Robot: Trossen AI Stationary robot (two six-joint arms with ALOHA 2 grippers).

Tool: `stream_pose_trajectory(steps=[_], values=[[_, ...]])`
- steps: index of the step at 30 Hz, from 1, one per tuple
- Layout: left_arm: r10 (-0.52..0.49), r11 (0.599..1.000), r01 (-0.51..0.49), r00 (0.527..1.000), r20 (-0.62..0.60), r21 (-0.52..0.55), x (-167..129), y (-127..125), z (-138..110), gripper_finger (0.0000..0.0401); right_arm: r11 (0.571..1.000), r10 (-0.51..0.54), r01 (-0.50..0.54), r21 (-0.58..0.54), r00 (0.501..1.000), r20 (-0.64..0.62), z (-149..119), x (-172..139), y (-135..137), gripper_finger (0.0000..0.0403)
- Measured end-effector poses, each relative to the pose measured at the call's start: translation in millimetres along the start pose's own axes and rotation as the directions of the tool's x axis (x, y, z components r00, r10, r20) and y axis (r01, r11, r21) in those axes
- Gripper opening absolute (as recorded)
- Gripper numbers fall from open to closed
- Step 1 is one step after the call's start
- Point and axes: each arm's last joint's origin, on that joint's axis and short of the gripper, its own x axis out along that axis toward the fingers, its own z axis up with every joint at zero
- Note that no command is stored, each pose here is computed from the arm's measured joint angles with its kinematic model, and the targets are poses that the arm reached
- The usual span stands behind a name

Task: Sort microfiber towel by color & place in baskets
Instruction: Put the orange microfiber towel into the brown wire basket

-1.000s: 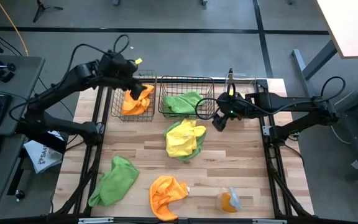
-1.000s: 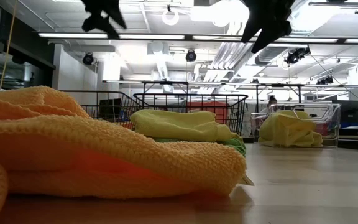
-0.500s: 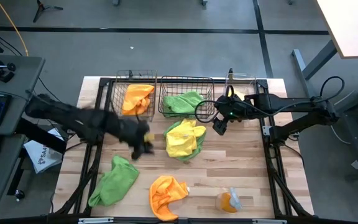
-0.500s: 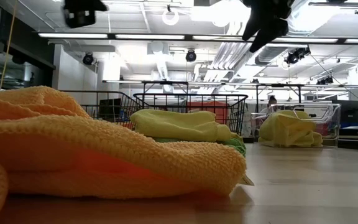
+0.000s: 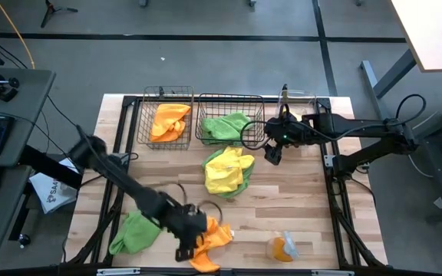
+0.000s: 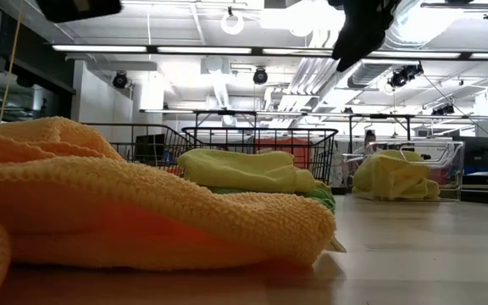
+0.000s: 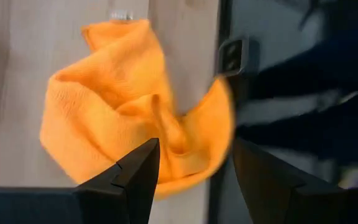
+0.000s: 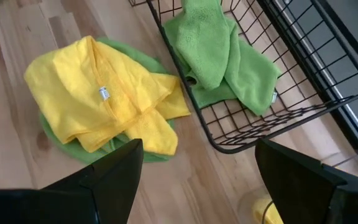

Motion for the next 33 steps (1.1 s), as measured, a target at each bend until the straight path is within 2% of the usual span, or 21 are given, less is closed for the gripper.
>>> stream_pose_trajectory(steps=[4, 7, 13, 17, 22, 25, 27, 29, 31, 33], values=[[0.189, 0.975, -0.166, 0.969, -0.158, 0.147, 26.6, -3.1, 3.8, 0.0191, 1.000, 0.005, -0.005, 0.022, 1.000, -0.003, 0.1, 0.3, -0.8, 0.0307], [0.283, 0.950, -0.250, 0.943, -0.177, 0.189, 35.1, -1.8, 9.3, 0.0191, 0.998, 0.042, -0.041, 0.057, 0.999, -0.016, -0.4, 0.2, 0.3, 0.0307], [0.286, 0.938, -0.246, 0.947, -0.146, 0.244, 54.5, -6.3, 8.7, 0.0190, 0.994, 0.076, -0.072, 0.079, 0.996, -0.047, -2.9, 0.1, 0.9, 0.0307], [0.340, 0.916, -0.286, 0.926, -0.164, 0.280, 73.4, -4.9, 0.0, 0.0190, 0.988, 0.075, -0.067, 0.137, 0.996, -0.052, -3.3, 0.1, 0.8, 0.0307], [0.368, 0.910, -0.311, 0.911, -0.187, 0.276, 105.5, 1.0, -7.3, 0.0190, 0.974, 0.077, -0.064, 0.217, 0.996, -0.053, -3.4, 0.1, 0.9, 0.0307], [0.376, 0.917, -0.331, 0.904, -0.204, 0.222, 117.2, 4.9, -9.0, 0.0184, 0.970, 0.077, -0.063, 0.235, 0.996, -0.053, -3.4, 0.1, 0.9, 0.0307], [0.399, 0.912, -0.359, 0.886, -0.235, 0.196, 120.4, 9.4, -11.1, 0.0158, 0.970, 0.078, -0.063, 0.235, 0.996, -0.054, -3.4, 0.1, 0.9, 0.0307], [0.424, 0.905, -0.399, 0.868, -0.259, 0.146, 114.8, 13.6, -10.0, 0.0107, 0.970, 0.077, -0.063, 0.233, 0.996, -0.054, -3.4, 0.1, 0.9, 0.0307], [0.454, 0.891, -0.436, 0.841, -0.294, 0.127, 101.2, 19.6, -8.6, 0.0040, 0.972, 0.077, -0.062, 0.225, 0.996, -0.055, -3.6, 0.1, 0.8, 0.0307], [0.497, 0.866, -0.486, 0.821, -0.281, 0.112, 80.5, 24.0, -3.9, 0.0018, 0.978, 0.075, -0.061, 0.201, 0.995, -0.062, -4.3, 0.0, 0.6, 0.0307]])
